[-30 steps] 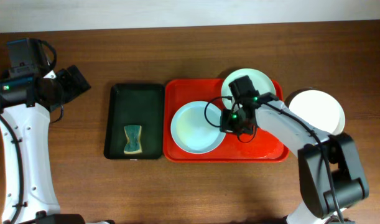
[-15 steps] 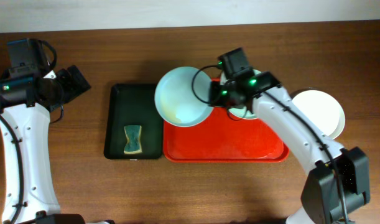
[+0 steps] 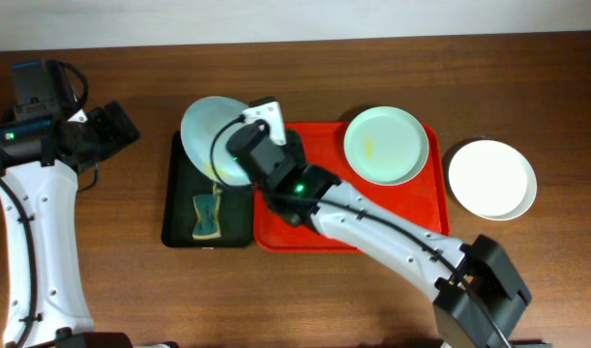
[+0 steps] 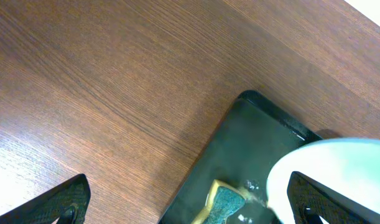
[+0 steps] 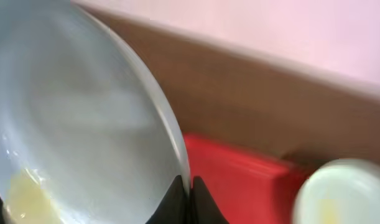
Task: Clean dirty plates on tray and stack at the side
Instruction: 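Lift the pale-blue plate with right gripper and carry it right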
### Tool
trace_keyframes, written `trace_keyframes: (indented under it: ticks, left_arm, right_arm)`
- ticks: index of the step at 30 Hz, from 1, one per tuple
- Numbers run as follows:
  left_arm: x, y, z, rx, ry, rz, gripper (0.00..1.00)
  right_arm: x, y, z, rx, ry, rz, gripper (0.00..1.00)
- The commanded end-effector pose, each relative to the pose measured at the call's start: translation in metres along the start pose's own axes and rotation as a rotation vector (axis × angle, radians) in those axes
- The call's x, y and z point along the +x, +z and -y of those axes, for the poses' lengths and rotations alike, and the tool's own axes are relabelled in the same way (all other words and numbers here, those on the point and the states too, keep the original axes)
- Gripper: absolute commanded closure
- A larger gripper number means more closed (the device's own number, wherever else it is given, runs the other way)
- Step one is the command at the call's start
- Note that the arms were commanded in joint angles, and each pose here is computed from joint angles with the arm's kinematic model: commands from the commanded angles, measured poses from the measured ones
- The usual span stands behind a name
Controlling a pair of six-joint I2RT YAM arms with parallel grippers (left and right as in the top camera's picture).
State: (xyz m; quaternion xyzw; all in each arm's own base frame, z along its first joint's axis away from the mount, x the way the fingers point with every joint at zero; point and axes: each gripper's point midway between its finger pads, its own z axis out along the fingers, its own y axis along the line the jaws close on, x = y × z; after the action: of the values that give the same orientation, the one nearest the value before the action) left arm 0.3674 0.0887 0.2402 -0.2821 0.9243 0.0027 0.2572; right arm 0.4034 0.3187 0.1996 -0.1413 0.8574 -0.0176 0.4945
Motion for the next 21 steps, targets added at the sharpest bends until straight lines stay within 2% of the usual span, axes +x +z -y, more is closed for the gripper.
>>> trace_keyframes:
  ticks: [1,6,11,21]
  left_arm:
    - [0.0,0.001,-0.001,-0.003,-0.012,-0.003,0.01]
    - [0.0,0.001,-0.001,-0.003,-0.012,-0.003,0.01]
    - [0.0,0.001,-0.001,-0.003,-0.012,-0.003,0.01]
    - [0.0,0.001,-0.001,-0.003,-0.012,-0.004,0.01]
  right_arm:
    - [-0.057,-0.034,0.021,0.279,-0.263,0.177,0.96]
    - [-0.114,-0.079,0.002,0.382,-0.43,0.373,0.96]
    - [-0.152,-0.114,0.0,0.43,-0.421,0.521,0.96]
    - [-0.168,-0.129,0.008,0.454,-0.361,0.591,0.96]
